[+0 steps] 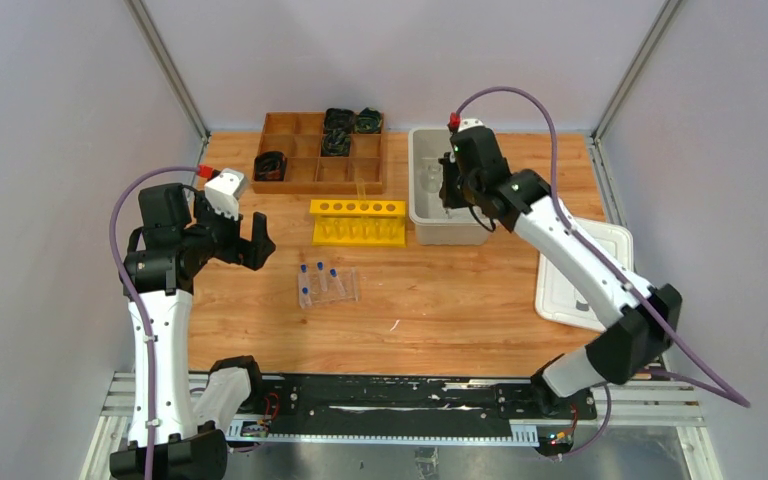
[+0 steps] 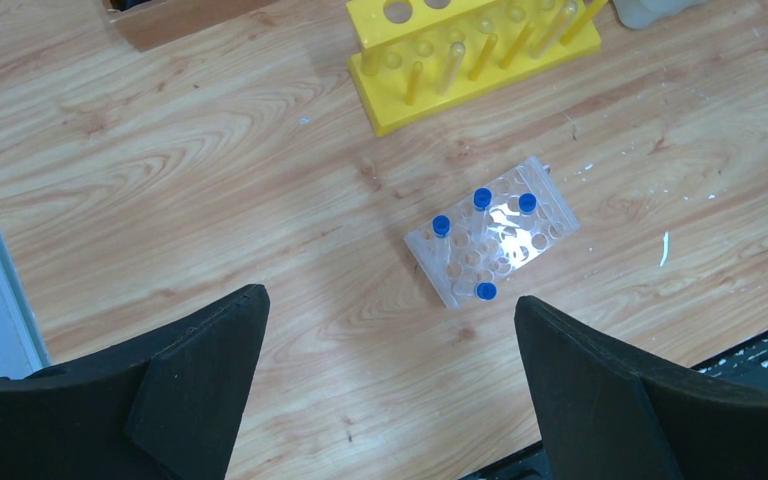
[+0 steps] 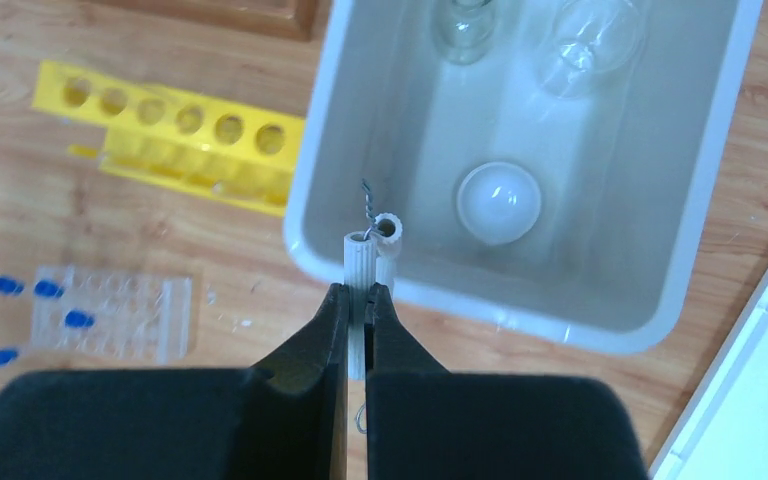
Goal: Organize the chemistry lab equipment
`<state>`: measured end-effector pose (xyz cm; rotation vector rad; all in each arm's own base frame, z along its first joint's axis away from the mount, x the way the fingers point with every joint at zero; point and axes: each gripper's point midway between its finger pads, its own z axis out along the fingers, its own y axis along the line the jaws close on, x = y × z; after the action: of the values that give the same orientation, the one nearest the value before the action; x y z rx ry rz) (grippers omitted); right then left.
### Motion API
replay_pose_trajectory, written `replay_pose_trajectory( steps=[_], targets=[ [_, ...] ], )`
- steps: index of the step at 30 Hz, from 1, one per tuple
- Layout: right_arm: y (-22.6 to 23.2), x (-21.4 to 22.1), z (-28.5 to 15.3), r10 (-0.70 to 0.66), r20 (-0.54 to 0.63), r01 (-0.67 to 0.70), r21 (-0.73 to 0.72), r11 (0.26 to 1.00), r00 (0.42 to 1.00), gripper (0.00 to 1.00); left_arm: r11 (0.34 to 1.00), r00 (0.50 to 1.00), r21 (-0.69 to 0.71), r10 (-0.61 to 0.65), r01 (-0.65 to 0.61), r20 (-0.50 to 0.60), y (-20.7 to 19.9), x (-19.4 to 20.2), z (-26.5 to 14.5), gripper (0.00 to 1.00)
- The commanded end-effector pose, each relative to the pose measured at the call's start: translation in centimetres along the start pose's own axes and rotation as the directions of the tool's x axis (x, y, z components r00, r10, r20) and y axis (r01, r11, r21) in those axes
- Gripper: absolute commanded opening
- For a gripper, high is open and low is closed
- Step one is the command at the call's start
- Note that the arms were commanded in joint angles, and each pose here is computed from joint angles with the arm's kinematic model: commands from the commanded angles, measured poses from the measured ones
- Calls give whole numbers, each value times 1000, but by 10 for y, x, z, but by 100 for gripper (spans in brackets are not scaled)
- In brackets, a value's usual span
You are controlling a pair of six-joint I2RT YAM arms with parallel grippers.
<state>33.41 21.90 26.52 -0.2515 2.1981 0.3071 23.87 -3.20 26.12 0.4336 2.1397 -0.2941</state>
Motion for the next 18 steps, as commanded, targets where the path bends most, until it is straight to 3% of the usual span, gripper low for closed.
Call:
replay_pose_trajectory(
  steps=[1, 8, 18],
  targets=[
    [-24, -7, 40, 38, -83, -38, 9, 999, 996, 0, 1000, 999, 13, 18, -18, 34, -5, -8, -6, 100],
    [-42, -7, 106, 86, -178, -78, 50, 996, 980, 0, 1000, 999, 11, 18, -18, 35, -5, -8, -6, 100],
    [-52, 47, 163, 104, -336, -74, 101, 992, 936, 0, 999, 999, 9, 35, -35, 31, -4, -6, -5, 100]
  ],
)
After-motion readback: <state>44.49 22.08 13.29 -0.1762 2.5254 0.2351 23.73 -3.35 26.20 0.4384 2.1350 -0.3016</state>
